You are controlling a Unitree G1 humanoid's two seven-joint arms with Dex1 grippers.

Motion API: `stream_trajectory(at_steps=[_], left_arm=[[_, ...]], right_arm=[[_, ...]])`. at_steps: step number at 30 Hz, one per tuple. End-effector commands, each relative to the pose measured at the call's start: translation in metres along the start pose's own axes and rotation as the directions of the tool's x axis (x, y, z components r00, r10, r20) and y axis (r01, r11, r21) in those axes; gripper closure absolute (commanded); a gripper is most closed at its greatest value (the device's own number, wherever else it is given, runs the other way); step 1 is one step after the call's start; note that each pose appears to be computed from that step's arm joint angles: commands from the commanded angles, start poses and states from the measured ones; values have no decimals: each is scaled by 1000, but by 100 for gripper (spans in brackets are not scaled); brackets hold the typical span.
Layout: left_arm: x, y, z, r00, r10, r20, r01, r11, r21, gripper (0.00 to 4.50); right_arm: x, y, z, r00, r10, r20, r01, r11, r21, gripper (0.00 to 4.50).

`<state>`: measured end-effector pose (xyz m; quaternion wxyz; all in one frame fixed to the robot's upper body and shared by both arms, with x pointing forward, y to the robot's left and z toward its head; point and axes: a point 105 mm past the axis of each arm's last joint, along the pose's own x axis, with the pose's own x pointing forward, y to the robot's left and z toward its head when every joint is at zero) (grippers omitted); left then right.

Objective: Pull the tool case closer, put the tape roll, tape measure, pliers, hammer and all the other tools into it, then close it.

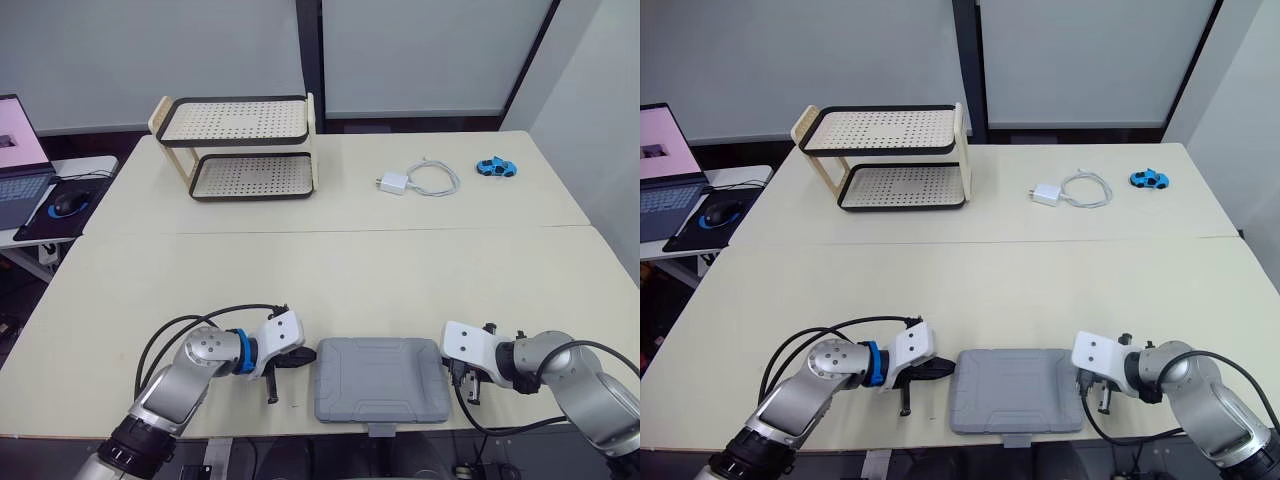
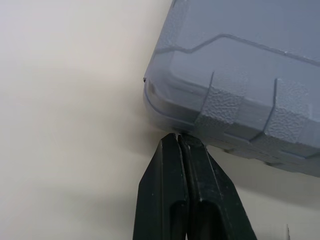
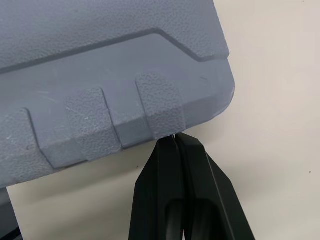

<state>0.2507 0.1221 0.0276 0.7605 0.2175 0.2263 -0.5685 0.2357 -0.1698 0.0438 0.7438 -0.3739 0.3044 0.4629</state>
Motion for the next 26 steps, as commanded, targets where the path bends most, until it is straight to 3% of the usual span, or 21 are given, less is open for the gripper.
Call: stream_trajectory(at_steps=[1,5,11,17,26], left_arm=[[-11,6,10,999,30,33,-31,999,45,450],[-40,23,0,994,106,17,-106,994,7,450],[-102,43,-22,973,222,-64,-225,973,-48,450],[-158,54,-47,913,378,-151,-391,918,-65,450],[-167,41,-68,906,382,-181,-408,902,-141,450]], right_arm=[[-13,-11,6,998,-50,22,51,998,-46,445],[-37,-20,-7,996,-90,7,90,992,-87,445],[-89,-32,-12,971,-180,155,201,971,-132,445],[-132,-33,-38,983,-140,114,148,987,-58,445],[-140,-49,-54,986,-152,64,156,986,-65,445]])
